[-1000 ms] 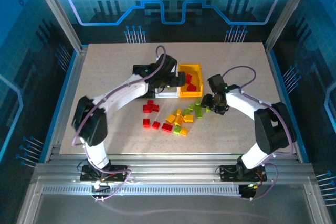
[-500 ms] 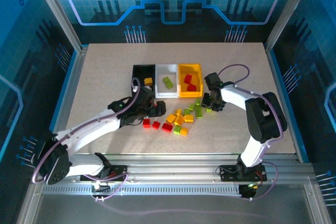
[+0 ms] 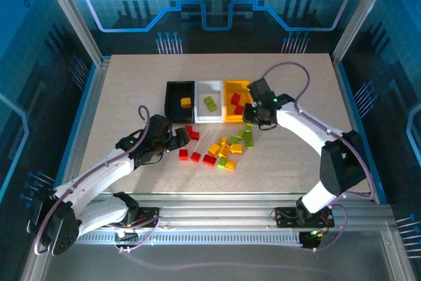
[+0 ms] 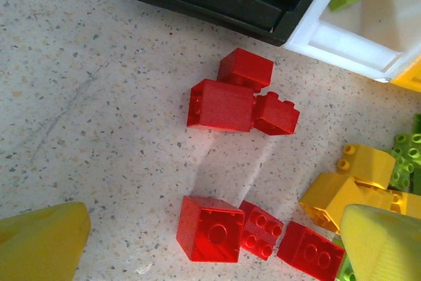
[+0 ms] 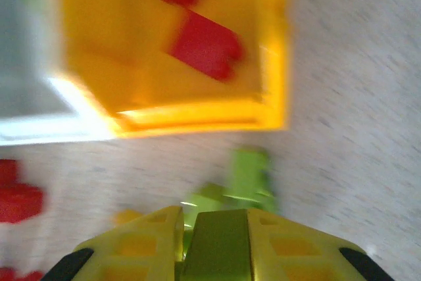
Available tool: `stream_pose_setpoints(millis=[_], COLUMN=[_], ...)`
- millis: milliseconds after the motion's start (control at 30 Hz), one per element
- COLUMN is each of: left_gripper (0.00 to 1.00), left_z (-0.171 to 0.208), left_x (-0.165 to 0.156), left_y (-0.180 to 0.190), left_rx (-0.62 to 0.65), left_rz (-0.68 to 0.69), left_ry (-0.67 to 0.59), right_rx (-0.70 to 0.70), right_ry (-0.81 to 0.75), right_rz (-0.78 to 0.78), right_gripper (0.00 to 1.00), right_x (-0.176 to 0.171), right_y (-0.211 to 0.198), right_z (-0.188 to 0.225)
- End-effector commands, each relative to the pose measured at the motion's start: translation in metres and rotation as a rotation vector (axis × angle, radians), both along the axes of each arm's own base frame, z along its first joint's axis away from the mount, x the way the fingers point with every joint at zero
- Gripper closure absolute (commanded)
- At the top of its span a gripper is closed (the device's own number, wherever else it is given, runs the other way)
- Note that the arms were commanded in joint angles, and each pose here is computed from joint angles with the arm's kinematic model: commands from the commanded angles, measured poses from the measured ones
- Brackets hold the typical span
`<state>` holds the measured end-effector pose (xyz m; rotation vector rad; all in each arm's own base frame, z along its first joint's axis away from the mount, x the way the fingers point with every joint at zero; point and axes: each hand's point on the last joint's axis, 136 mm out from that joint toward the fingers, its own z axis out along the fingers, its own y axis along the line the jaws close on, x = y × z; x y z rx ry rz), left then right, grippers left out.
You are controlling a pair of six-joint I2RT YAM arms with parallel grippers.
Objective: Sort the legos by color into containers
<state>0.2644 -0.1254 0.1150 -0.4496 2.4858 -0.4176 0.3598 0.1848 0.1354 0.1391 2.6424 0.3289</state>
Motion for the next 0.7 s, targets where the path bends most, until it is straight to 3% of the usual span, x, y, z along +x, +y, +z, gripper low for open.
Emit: stream_pose_setpoints(millis=[0, 200, 500, 567, 667], left_gripper=[0.01, 0.01, 0.01, 0.01, 0.02], left_z=[-0.006, -0.008, -0.009, -0.011, -0.016], left_x=[-0.006, -0.013, -0.018, -0.018, -0.018], left_y=[0.002, 0.004, 0.006, 0.004, -0.003], left_rx=[-0.020, -0.006, 0.009, 0.005, -0.003], left_rz=[0.006, -0.016, -0.050, -0.063, -0.095], left_ry=[0.024, 0.037, 0.049, 0.059, 0.078], right_rx=[-0.011, -0.006, -0.019, -0.029, -0.023], right_ry=[-0.036, -0.067, -0.028, -0.018, -0.015], right_rz=[0.065, 0.119, 0.139, 0.140, 0.146], right_gripper=[0.74, 0.72, 0.69, 0.65, 0.45], right_x=[0.014, 0.058, 0.097, 0.101, 0.103], right_y=[0.035, 0.090, 0.125, 0.127, 0.131], right_z=[0.014, 0.009, -0.023, -0.026, -0.023])
